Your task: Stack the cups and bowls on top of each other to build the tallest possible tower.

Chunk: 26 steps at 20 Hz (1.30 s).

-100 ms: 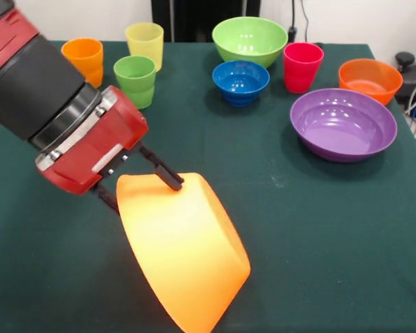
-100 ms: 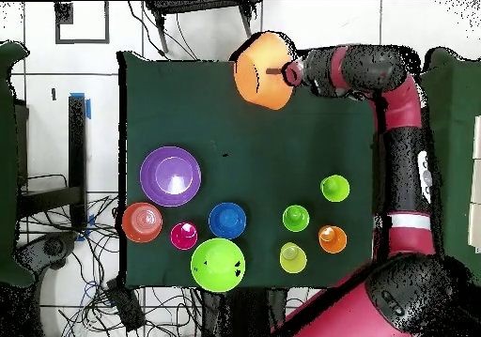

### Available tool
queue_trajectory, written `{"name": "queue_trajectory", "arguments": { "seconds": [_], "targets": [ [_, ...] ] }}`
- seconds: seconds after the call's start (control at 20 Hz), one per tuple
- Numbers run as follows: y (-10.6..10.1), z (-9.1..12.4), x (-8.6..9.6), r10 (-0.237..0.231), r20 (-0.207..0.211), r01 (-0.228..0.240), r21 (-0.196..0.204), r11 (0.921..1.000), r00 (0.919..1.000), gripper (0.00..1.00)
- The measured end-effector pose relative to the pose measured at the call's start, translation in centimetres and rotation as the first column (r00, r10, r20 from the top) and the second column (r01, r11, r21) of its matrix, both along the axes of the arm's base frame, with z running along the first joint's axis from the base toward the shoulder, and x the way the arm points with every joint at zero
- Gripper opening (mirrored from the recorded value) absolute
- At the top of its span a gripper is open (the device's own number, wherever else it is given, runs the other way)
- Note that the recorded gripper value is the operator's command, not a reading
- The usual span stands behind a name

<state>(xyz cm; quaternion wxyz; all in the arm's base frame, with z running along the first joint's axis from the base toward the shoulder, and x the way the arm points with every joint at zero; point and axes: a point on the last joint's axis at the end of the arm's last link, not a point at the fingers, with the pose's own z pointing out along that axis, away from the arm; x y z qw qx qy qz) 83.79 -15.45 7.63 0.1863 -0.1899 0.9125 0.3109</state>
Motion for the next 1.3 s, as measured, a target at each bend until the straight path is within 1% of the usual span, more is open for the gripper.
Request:
{"name": "queue_trajectory", "arguments": {
  "seconds": [0.05,0.15,0.2,0.35,0.45,0.55,0.6,0.7,0.75,0.85,0.9,1.1,1.2,1.3],
  "targets": [
    [0.3,0.2,-0.1,0.002,0.013,-0.002,-0.014,0.9999,0.9999,1.00],
    [0.7,0.3,-0.3,0.004,0.026,-0.004,-0.027,0.9996,0.9997,1.00],
    [1.2,0.3,-0.6,0.008,0.038,-0.007,-0.035,0.9994,0.9993,1.00],
    [1.5,0.1,-0.9,0.014,0.032,-0.014,-0.027,0.9995,0.9994,1.00],
    [1.7,0.0,-1.3,0.022,0.014,-0.022,-0.002,0.9997,0.9996,1.00],
    [1.9,0.0,-1.9,0.040,-0.018,-0.039,0.043,0.9983,0.9990,1.00],
    [2.0,0.0,-2.5,0.059,-0.046,-0.055,0.079,0.9954,0.9972,1.00],
    [2.0,0.2,-3.1,0.083,-0.075,-0.074,0.117,0.9903,0.9937,1.00],
    [2.1,0.2,-3.6,0.102,-0.096,-0.088,0.143,0.9857,0.9901,1.00],
    [2.1,0.1,-4.1,0.123,-0.118,-0.102,0.173,0.9796,0.9853,1.00],
    [2.1,0.1,-4.7,0.146,-0.139,-0.116,0.203,0.9724,0.9795,1.00],
    [2.2,0.0,-5.4,0.173,-0.161,-0.133,0.234,0.9631,0.9717,1.00],
    [2.4,-0.2,-5.9,0.187,-0.173,-0.138,0.261,0.9554,0.9670,1.00],
    [2.5,-0.4,-6.0,0.189,-0.175,-0.138,0.270,0.9531,0.9662,1.00]
  ]
}}
